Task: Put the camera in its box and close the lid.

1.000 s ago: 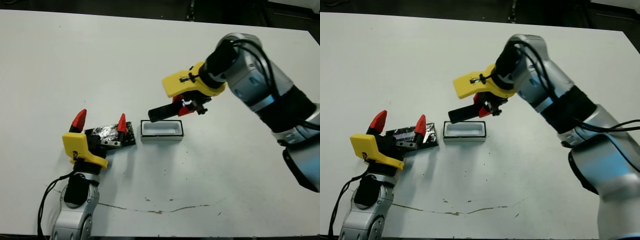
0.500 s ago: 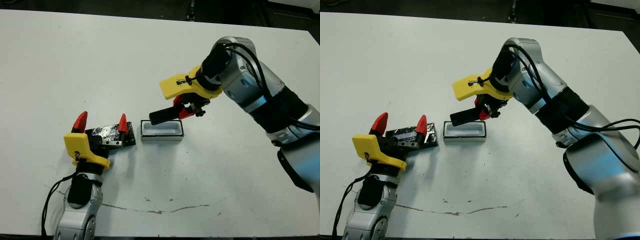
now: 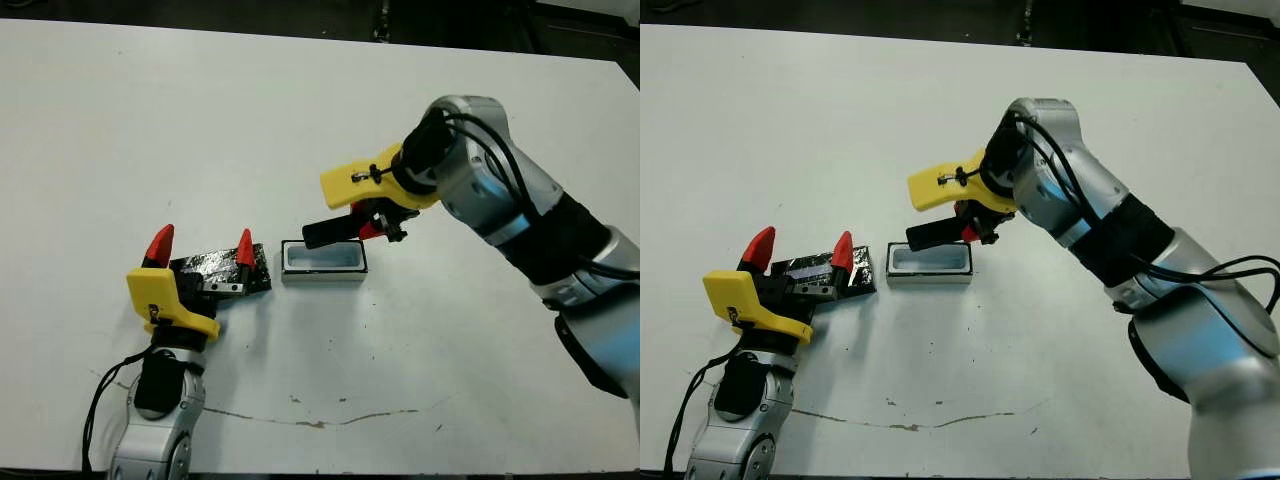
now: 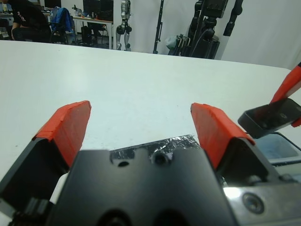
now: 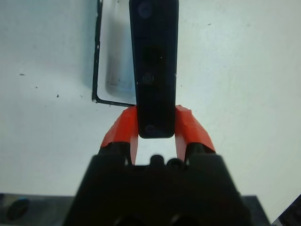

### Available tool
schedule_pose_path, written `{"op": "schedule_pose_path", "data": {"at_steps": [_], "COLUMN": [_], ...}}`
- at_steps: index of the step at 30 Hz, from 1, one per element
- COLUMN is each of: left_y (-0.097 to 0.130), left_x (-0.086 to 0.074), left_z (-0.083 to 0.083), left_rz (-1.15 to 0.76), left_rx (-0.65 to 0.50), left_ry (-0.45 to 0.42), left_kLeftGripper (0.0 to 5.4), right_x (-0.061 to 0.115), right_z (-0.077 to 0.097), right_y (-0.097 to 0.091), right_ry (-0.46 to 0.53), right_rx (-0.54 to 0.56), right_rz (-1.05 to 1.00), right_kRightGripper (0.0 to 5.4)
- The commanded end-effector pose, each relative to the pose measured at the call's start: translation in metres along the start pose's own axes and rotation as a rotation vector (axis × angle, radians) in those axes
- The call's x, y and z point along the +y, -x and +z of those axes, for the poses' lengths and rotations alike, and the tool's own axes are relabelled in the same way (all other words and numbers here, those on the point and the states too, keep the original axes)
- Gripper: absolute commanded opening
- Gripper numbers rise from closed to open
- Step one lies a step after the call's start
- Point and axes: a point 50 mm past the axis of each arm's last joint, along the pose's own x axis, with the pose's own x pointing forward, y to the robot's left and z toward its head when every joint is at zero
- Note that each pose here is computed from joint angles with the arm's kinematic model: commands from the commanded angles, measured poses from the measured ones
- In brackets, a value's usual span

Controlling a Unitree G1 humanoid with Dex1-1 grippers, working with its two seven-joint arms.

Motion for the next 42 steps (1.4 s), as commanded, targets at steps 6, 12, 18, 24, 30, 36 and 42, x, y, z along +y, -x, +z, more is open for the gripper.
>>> {"op": "schedule_pose_path", "data": {"at_steps": [6,12,18,24,30,36,42], "left_y": [0.0038,0.0042,0.0043,0.0042,0.0037,0.0034,0.0034], "left_x": [0.0009,0.0007,0.0007,-0.0003,0.0001,-0.0001,-0.0003], "left_z": [-0.0044,-0.0044,-0.0045,-0.0039,-0.0043,-0.0037,-0.0033], "left_rz": [0.009,0.012,0.008,0.006,0.003,0.001,0.003], "left_rx": [0.028,0.038,0.034,0.032,0.028,0.029,0.029], "left_ry": [-0.004,-0.001,0.005,0.011,0.002,0.008,-0.006], "left_kLeftGripper": [5.40,5.40,5.40,5.40,5.40,5.40,5.40], "right_x": [0.0100,0.0126,0.0140,0.0127,0.0093,0.0061,0.0057], "right_z": [0.0027,0.0026,0.0009,0.0008,-0.0012,0.0018,0.0037], "right_y": [-0.0017,-0.0047,-0.0079,-0.0084,-0.0083,-0.0071,-0.0080], "right_ry": [0.101,0.072,0.042,0.058,-0.030,-0.009,0.023], "right_rx": [0.032,0.029,0.011,0.025,0.004,0.006,0.010], "right_rz": [0.052,0.083,0.089,0.040,0.003,-0.012,-0.013], "right_kRightGripper": [1.66,1.66,1.66,1.66,1.66,1.66,1.66]}}
